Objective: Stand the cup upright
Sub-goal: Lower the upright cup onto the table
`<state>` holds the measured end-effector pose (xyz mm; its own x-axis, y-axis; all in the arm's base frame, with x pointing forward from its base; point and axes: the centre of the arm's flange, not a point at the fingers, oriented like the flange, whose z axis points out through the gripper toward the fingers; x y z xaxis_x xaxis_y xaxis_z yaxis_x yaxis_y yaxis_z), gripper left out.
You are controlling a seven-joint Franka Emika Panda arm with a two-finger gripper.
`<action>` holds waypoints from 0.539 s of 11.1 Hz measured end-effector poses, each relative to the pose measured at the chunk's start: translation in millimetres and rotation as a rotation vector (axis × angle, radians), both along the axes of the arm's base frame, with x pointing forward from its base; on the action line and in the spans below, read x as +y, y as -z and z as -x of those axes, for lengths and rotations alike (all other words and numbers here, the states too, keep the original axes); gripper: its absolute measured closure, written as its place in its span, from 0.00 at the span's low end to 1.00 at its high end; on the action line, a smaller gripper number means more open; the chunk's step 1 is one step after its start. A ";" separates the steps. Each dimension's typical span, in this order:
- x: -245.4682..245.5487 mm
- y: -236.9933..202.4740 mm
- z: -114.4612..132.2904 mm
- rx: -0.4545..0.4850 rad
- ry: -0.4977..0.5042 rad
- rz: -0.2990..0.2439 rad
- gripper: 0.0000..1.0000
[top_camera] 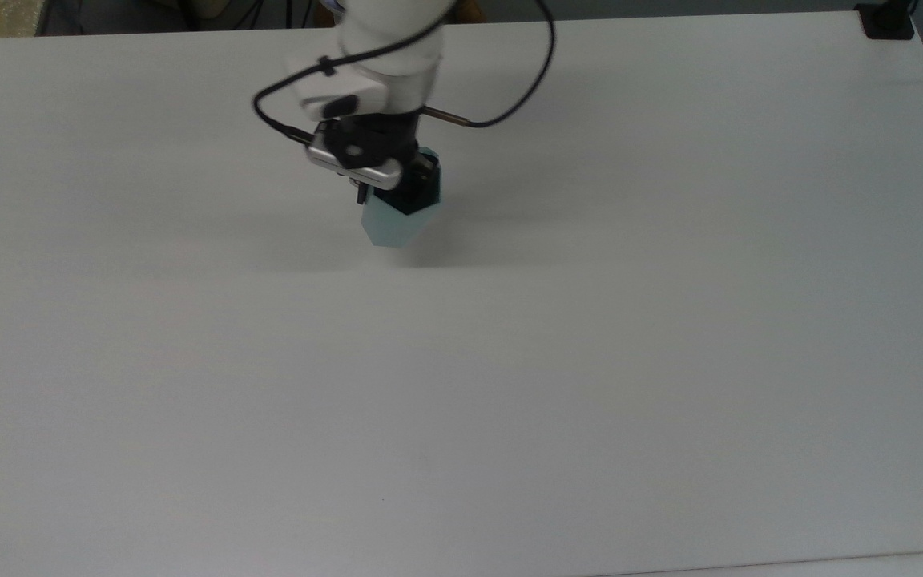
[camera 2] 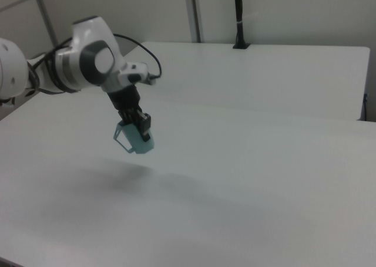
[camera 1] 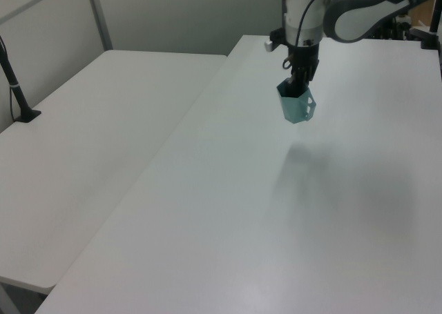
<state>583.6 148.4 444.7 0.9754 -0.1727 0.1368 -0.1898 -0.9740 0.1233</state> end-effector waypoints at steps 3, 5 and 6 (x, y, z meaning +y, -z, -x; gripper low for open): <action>-59.9 9.8 24.3 0.013 0.027 -0.143 0.89; -96.1 34.9 41.3 0.003 0.052 -0.198 0.89; -111.6 53.0 49.6 -0.001 0.064 -0.213 0.89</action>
<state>534.0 36.8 391.7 0.9615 -0.2591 0.0917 -0.2518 -0.9641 -0.0845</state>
